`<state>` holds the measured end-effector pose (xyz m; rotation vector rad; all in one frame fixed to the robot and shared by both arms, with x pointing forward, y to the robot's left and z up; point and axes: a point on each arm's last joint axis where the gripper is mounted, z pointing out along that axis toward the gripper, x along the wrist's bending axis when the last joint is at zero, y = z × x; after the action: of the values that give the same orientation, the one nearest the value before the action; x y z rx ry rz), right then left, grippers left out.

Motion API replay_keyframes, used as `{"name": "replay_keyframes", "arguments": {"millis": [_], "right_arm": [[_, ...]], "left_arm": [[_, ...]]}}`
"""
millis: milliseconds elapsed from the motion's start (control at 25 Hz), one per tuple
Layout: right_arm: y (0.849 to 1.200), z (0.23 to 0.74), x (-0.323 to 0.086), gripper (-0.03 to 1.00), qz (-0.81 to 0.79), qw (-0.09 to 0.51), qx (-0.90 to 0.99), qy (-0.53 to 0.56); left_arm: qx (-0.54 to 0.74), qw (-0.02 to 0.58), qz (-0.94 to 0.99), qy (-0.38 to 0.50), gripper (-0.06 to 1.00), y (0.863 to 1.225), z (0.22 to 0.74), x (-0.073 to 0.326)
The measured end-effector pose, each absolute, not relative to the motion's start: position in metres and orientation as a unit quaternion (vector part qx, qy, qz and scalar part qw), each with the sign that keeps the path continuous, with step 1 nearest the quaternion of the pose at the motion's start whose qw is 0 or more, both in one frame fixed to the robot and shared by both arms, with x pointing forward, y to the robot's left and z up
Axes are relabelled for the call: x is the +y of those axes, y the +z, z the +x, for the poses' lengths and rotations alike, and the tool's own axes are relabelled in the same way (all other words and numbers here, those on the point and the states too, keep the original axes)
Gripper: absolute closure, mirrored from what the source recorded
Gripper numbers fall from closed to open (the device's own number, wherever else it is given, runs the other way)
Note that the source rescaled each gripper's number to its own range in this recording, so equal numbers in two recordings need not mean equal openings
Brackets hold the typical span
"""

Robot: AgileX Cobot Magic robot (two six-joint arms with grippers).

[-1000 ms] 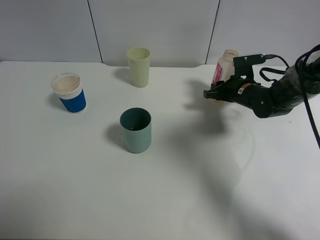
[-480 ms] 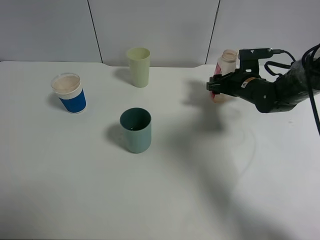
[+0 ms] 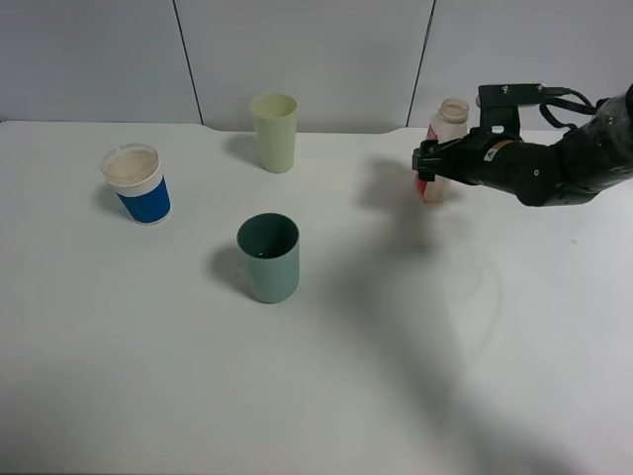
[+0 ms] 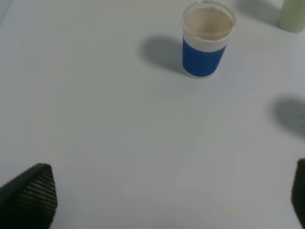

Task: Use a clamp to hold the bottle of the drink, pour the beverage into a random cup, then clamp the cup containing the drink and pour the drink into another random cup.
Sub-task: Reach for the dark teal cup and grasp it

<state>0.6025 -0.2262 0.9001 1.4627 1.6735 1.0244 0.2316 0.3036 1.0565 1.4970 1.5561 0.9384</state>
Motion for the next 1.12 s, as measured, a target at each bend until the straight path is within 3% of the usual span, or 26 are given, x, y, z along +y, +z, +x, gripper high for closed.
{"name": "replay_keyframes", "arguments": {"millis": [760, 1120], "right_arm": [[0.973, 0.581, -0.228, 0.21, 0.541, 0.342, 0.661, 0.391], [1.024, 0.559, -0.232, 0.2, 0.516, 0.36, 0.661, 0.409]], "left_arm": [[0.61, 0.384, 0.587, 0.368, -0.05, 1.057, 0.232, 0.304], [0.61, 0.384, 0.587, 0.368, -0.05, 1.057, 0.232, 0.304]]}}
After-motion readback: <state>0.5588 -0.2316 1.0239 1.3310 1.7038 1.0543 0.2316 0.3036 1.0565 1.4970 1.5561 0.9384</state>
